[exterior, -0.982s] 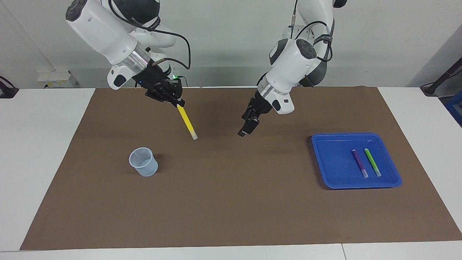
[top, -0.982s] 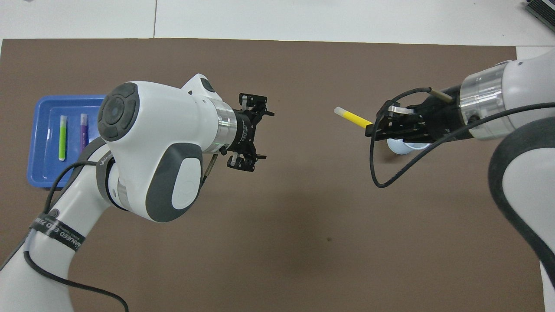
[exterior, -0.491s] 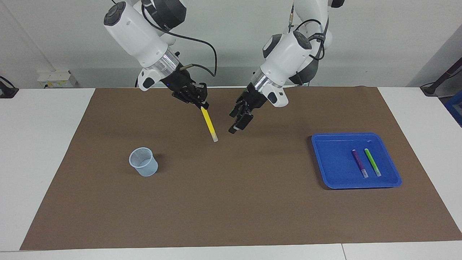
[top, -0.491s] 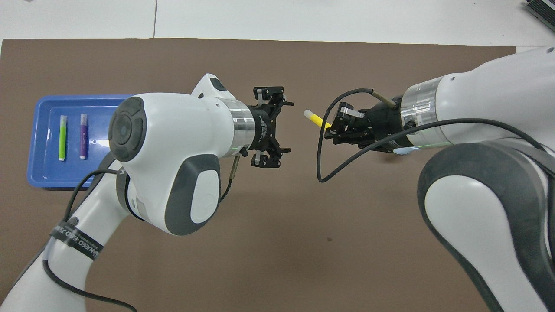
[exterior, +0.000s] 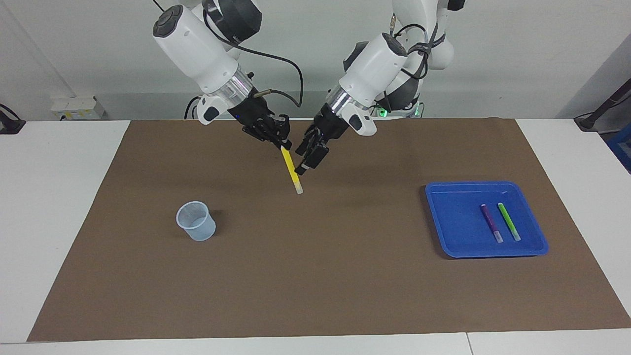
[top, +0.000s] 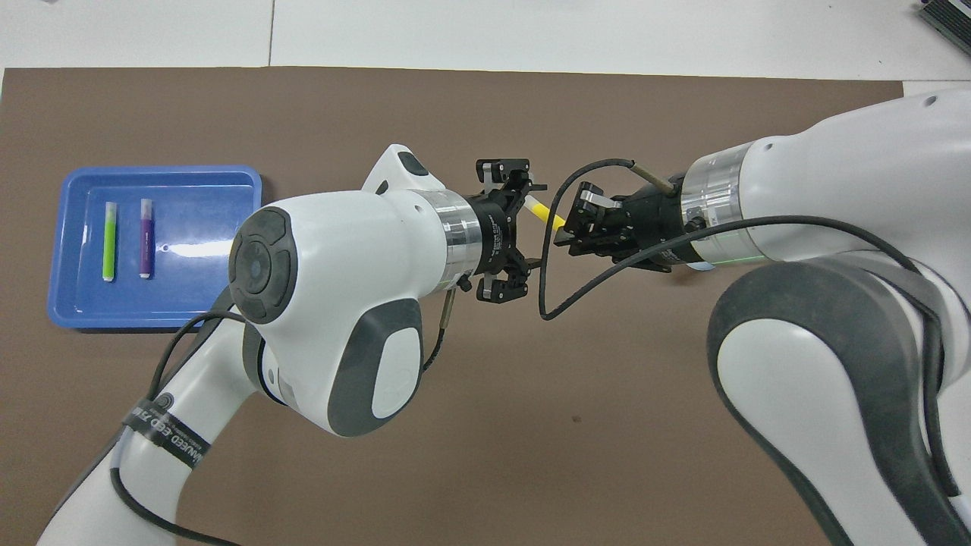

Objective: Right arm passes pens to left for tray arrangement
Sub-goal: 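Pass the yellow pen from the right gripper to the left gripper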

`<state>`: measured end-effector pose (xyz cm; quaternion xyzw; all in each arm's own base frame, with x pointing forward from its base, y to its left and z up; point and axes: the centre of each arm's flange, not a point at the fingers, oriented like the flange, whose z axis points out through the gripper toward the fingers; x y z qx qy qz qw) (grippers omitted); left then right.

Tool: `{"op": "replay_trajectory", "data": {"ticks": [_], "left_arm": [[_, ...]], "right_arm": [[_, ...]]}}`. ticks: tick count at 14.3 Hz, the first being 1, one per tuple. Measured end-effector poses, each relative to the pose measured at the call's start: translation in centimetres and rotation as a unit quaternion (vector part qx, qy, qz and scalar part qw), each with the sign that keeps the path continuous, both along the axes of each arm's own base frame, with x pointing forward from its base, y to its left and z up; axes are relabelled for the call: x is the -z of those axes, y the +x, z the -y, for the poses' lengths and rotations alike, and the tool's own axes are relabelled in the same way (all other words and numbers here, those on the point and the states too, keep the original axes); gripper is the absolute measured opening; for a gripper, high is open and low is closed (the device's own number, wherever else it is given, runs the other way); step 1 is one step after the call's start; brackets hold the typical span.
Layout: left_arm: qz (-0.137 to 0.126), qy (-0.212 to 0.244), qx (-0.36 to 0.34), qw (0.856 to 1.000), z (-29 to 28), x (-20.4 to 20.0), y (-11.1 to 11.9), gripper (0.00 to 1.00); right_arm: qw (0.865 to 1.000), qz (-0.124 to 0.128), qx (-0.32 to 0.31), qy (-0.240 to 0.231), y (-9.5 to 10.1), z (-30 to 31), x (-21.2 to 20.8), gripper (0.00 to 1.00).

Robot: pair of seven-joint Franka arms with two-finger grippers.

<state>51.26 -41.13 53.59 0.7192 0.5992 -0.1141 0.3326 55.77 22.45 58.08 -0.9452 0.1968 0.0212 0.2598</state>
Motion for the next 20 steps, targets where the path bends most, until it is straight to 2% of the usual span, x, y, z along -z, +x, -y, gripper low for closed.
{"op": "replay_trajectory", "data": {"ticks": [4, 5, 6, 8, 10, 13, 15, 16, 17, 20], "left_arm": [[-0.002, -0.002, 0.000, 1.000, 1.0, 0.6, -0.9, 0.80], [-0.002, -0.003, -0.001, 1.000, 1.1, 0.6, -0.9, 0.65], [-0.001, -0.004, -0.002, 1.000, 1.2, 0.5, -0.9, 0.60], [0.001, -0.006, -0.003, 1.000, 1.3, 0.4, -1.1, 0.57], [0.002, -0.007, -0.004, 1.000, 1.3, 0.4, -1.0, 0.37], [0.002, -0.007, -0.008, 1.000, 1.0, 0.4, -0.8, 0.32], [0.002, -0.006, -0.009, 1.000, 0.9, 0.4, -0.7, 0.23], [0.002, -0.006, -0.009, 1.000, 0.9, 0.5, -0.7, 0.23], [0.002, -0.006, -0.009, 1.000, 0.9, 0.5, -0.7, 0.19], [0.002, -0.006, -0.009, 1.000, 0.9, 0.5, -0.7, 0.19]], "right_arm": [[1.000, -0.002, 0.000, -0.001, 0.0, 0.0, 0.3, 0.19], [1.000, -0.003, -0.001, -0.001, -0.1, -0.1, 0.3, 0.19], [1.000, -0.004, -0.002, -0.001, -0.1, -0.2, 0.4, 0.19], [1.000, -0.004, -0.003, -0.001, -0.2, -0.3, 0.5, 0.19], [1.000, -0.004, -0.003, -0.002, -0.2, -0.4, 0.5, 0.19], [1.000, -0.005, -0.004, -0.002, -0.2, -0.4, 0.5, 0.19], [1.000, -0.002, -0.001, -0.001, -0.1, -0.3, 0.5, 0.19], [1.000, -0.001, -0.001, -0.001, -0.1, -0.3, 0.5, 0.19], [1.000, 0.003, 0.004, 0.001, 0.1, -0.1, 0.4, 0.19], [1.000, 0.003, 0.004, 0.001, 0.1, -0.1, 0.4, 0.19]]}}
